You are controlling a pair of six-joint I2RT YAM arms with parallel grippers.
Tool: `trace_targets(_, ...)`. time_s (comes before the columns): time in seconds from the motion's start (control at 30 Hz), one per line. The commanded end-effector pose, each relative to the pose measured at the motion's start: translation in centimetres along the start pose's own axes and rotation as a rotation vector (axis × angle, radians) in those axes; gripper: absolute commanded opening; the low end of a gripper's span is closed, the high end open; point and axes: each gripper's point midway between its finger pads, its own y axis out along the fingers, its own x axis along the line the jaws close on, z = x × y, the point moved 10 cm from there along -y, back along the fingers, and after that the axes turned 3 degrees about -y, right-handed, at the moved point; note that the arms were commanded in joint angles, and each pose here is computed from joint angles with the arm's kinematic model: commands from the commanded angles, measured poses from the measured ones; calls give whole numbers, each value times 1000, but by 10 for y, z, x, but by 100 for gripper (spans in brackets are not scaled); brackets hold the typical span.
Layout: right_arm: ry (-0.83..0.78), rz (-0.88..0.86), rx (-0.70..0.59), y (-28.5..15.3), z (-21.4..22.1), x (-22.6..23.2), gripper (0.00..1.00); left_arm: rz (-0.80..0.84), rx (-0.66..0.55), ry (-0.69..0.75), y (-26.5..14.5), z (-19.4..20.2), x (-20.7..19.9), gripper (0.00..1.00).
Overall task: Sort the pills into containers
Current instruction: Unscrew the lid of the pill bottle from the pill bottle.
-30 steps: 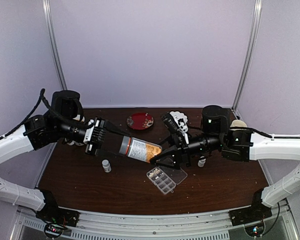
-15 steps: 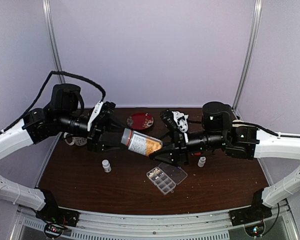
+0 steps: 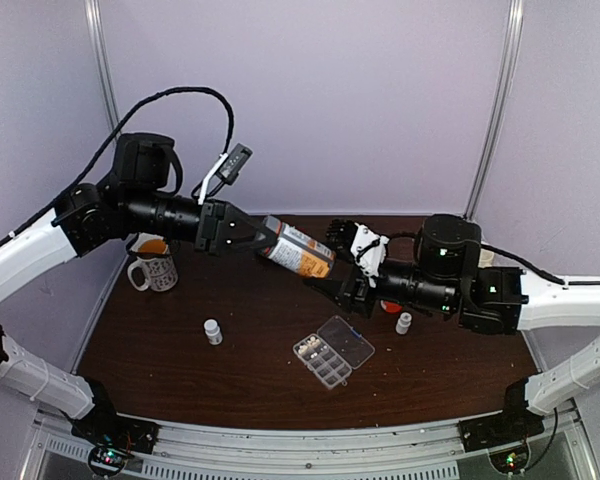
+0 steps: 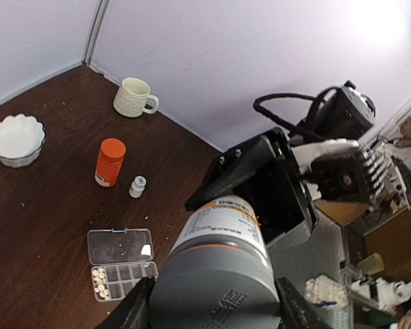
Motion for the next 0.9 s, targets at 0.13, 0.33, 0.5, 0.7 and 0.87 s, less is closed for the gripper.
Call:
trace_targets(0.13, -104, 205, 47, -1, 9, -4, 0, 75, -139, -333, 4, -25, -7, 29)
trace_targets(0.33, -16, 128, -4, -9, 8, 2, 0, 34, -198, -155, -10, -29, -15, 93)
trace_targets(0.5, 64, 50, -23, -16, 11, 8, 0, -31, -290, -57, -28, -32, -16, 97)
trace_targets(0.7, 170, -82, -54, -27, 7, 15, 0, -42, -307, 325, -38, -26, -22, 98)
trace_targets(0.87, 256, -196, -44, -28, 0, 16, 0, 92, -295, 884, -46, 9, -33, 98)
